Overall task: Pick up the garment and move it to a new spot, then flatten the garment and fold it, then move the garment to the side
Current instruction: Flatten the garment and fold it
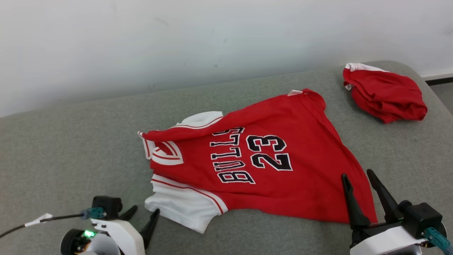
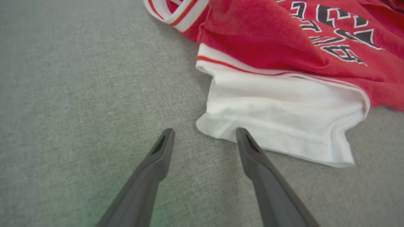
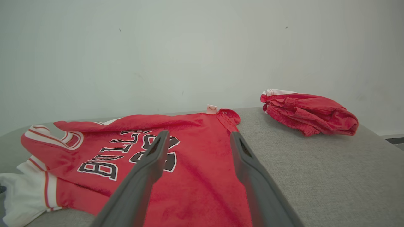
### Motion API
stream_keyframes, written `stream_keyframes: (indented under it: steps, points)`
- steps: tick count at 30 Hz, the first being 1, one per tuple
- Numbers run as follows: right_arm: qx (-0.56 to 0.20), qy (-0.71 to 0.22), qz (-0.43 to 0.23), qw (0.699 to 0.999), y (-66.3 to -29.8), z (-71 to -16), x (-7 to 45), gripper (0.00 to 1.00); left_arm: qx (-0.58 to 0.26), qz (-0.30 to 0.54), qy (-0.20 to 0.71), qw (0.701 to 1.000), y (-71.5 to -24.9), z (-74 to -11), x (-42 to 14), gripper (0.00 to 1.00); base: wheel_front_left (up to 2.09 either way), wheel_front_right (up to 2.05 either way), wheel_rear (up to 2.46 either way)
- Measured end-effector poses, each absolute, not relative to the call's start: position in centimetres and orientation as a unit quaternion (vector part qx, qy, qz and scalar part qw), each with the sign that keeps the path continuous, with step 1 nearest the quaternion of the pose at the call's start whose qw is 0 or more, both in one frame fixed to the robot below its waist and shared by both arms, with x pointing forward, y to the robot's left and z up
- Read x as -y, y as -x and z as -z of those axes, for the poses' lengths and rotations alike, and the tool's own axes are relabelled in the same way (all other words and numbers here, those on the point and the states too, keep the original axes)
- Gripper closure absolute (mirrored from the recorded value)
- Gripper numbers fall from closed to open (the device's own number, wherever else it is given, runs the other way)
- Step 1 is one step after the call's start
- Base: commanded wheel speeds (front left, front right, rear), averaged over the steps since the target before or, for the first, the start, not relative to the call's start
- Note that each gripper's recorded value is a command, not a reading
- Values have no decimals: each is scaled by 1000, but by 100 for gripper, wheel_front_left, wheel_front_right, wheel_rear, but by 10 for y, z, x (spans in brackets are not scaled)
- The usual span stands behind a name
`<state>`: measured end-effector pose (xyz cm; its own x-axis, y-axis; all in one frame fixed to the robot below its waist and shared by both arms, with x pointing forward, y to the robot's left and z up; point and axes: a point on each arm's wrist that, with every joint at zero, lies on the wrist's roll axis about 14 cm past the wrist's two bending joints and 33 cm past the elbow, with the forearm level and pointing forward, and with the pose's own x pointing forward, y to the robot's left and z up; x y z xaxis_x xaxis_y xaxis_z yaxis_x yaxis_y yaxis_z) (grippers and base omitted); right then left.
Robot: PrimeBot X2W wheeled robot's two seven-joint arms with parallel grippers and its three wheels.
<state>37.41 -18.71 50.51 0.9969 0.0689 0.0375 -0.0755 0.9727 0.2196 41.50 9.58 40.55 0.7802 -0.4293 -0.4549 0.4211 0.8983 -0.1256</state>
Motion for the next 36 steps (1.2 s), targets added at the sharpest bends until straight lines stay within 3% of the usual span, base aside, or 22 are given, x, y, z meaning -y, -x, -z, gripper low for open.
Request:
stream_keyframes:
  steps: [7, 8, 11, 12, 24, 36]
  points:
    - [8, -116, -18, 993, -372, -498, 196, 0, -254, 242, 9, 936, -425, -398, -87, 0, 0, 0, 0]
    - [8, -116, -17, 993, -373, -497, 196, 0, -254, 243, 11, 936, -426, -399, -86, 4, 0, 0, 0]
    - [7, -118, -15, 993, -373, -496, 196, 0, -256, 250, 14, 934, -425, -398, -82, 84, 0, 0, 0]
    - [7, -119, -15, 993, -373, -495, 196, 0, -257, 252, 12, 933, -424, -397, -82, 100, 0, 0, 0]
    - [9, -105, -48, 993, -381, -500, 184, 0, -236, 260, 16, 936, -409, -424, -89, 100, 0, 0, 0]
    - [26, -99, -60, 993, -389, -513, 182, 0, -308, 236, 35, 921, -343, -429, -123, 100, 0, 0, 0]
